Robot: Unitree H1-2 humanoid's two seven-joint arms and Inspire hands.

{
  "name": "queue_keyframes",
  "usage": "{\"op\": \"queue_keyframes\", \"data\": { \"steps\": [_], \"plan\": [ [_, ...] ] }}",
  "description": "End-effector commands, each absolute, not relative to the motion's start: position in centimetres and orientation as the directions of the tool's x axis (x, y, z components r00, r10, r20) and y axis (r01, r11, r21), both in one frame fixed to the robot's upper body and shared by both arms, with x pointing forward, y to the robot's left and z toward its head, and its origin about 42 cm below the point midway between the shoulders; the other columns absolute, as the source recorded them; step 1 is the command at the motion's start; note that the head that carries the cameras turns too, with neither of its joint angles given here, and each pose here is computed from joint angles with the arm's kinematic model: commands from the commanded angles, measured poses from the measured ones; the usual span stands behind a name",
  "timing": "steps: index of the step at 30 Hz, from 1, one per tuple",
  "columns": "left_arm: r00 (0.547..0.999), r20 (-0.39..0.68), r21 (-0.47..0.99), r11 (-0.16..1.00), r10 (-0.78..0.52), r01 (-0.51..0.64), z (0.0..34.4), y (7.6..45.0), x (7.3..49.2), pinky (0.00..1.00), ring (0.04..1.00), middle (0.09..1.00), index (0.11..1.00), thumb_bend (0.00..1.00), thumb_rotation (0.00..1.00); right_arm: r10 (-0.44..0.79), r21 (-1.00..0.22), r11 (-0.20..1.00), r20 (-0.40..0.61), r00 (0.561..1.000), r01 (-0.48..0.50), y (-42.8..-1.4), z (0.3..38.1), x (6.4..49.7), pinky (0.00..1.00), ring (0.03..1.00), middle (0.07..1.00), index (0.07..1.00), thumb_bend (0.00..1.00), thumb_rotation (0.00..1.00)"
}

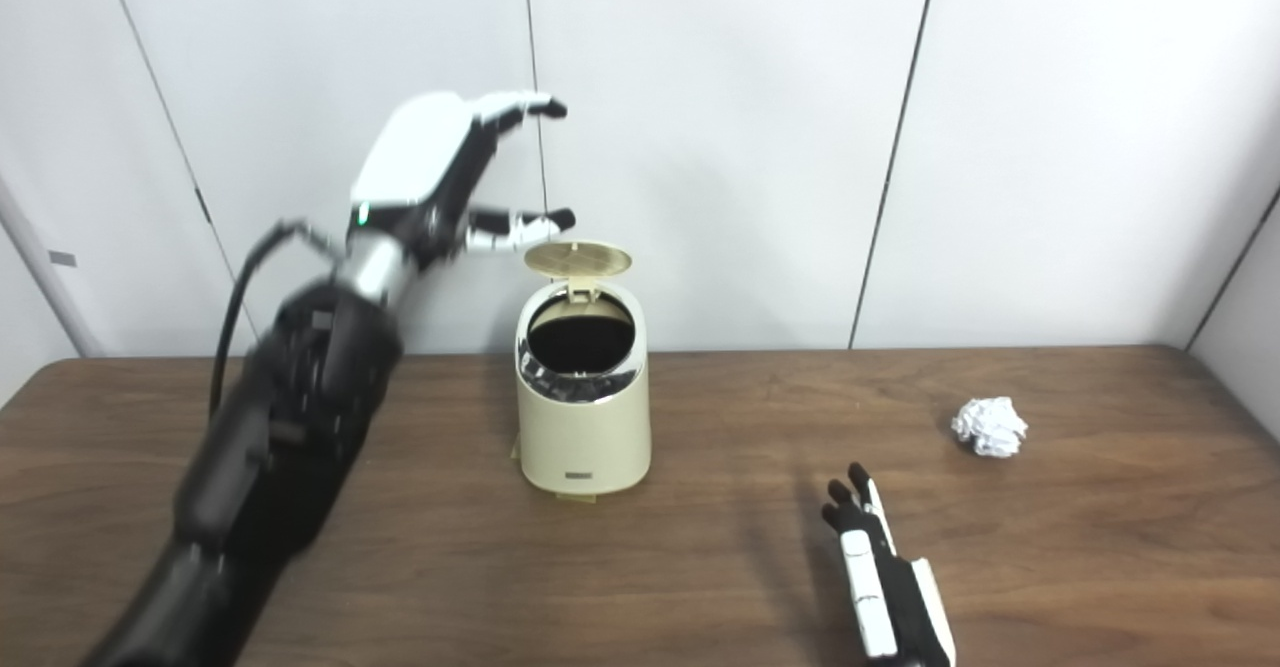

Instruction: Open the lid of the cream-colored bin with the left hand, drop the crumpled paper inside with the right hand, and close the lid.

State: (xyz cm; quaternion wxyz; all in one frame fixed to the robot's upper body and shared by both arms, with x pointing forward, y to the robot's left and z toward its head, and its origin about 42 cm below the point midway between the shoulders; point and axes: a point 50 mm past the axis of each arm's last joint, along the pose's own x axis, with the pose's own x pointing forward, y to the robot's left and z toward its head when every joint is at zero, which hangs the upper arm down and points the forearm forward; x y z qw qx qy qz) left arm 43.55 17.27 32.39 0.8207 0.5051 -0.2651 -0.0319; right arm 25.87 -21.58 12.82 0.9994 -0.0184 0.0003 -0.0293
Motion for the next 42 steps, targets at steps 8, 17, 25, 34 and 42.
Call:
{"op": "queue_keyframes", "data": {
  "steps": [8,17,25,34,42],
  "plan": [
    [0.903,0.401,0.702,0.685,-0.153,-0.196,26.9,21.0,38.0,0.84,0.915,0.929,0.941,0.32,0.83,-0.041,0.008,0.999,0.016,0.999,0.041,-20.6,13.9,26.0,1.00,0.943,0.947,1.000,0.55,0.99],
    [0.976,0.214,0.404,0.913,-0.029,-0.061,21.9,22.7,34.4,0.86,0.898,0.908,0.946,0.45,1.00,-0.054,0.045,0.998,0.016,0.998,0.053,-21.1,14.2,26.1,1.00,0.944,0.957,1.000,0.57,0.97],
    [0.997,0.081,0.071,0.997,-0.014,0.008,17.9,23.0,32.2,0.94,0.941,0.948,0.988,0.44,0.92,-0.054,0.095,0.994,0.041,0.998,0.050,-21.9,15.0,26.6,1.00,0.965,0.964,1.000,0.58,0.96],
    [0.999,0.041,-0.022,0.999,-0.024,0.025,15.8,23.2,30.4,1.00,1.000,1.000,1.000,0.47,0.88,-0.109,0.055,0.993,0.084,0.991,0.104,-24.8,16.4,28.4,1.00,0.963,0.966,1.000,0.60,0.85],
    [0.999,0.038,0.007,1.000,0.000,-0.001,15.6,24.9,30.0,1.00,1.000,1.000,1.000,0.47,0.87,-0.146,-0.384,0.897,0.214,0.966,0.221,-29.6,21.1,30.8,0.83,0.888,0.916,0.937,0.57,0.61]
  ]
}}
